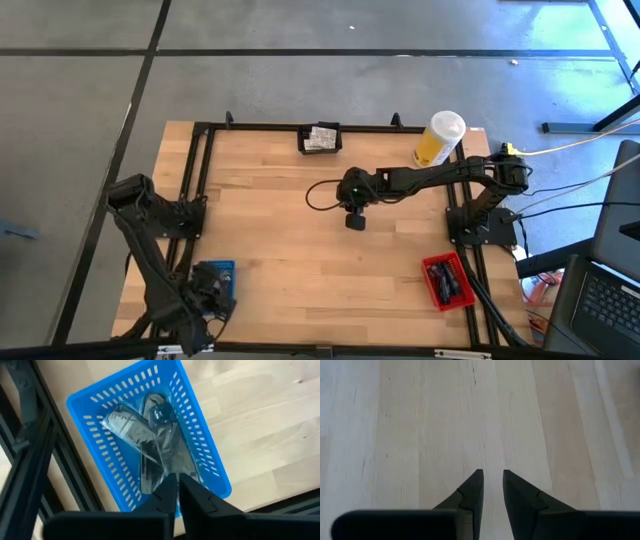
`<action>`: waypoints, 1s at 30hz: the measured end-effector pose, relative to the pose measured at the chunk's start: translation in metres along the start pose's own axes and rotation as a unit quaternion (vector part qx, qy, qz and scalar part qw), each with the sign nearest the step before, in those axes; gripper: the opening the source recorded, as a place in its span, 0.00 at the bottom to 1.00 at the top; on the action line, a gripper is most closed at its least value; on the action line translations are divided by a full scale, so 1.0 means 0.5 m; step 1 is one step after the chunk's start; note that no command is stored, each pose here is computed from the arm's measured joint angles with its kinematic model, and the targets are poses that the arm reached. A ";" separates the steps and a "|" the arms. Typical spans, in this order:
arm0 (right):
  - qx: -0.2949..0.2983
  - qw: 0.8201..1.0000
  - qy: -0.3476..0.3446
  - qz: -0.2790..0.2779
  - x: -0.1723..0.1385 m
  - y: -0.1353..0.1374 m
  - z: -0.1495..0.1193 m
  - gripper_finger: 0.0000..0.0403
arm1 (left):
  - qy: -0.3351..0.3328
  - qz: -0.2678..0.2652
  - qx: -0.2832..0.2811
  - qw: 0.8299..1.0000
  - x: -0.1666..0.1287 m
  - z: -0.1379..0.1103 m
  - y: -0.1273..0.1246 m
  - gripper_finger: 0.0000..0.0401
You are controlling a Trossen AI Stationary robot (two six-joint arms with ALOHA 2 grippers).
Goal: Pick & Place Travel size toiletries
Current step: Put the black comb into the blue bin
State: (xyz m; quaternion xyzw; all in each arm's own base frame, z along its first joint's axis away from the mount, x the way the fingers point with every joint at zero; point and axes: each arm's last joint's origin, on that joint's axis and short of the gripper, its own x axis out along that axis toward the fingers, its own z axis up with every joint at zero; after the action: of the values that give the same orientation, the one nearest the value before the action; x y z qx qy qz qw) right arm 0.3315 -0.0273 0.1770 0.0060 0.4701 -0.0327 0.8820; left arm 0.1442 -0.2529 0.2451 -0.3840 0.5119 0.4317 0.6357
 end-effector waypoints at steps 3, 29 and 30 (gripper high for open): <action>-0.005 1.000 -0.002 0.000 0.000 0.000 0.001 0.19 | 0.003 0.009 0.010 1.000 -0.002 0.009 -0.001 0.10; -0.015 0.990 -0.075 0.118 -0.023 0.096 0.029 0.02 | -0.037 -0.277 0.286 0.917 -0.106 0.090 -0.062 0.35; -0.012 0.990 -0.074 0.121 -0.023 0.100 0.028 0.02 | -0.027 -0.301 0.302 0.904 -0.112 0.081 -0.067 0.34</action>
State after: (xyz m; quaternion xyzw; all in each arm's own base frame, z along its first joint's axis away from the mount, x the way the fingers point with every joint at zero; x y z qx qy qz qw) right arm 0.3399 0.0228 0.1935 0.0499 0.3997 0.0789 0.9119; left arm 0.1832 -0.2351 0.3091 -0.2976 0.4600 0.0547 0.8348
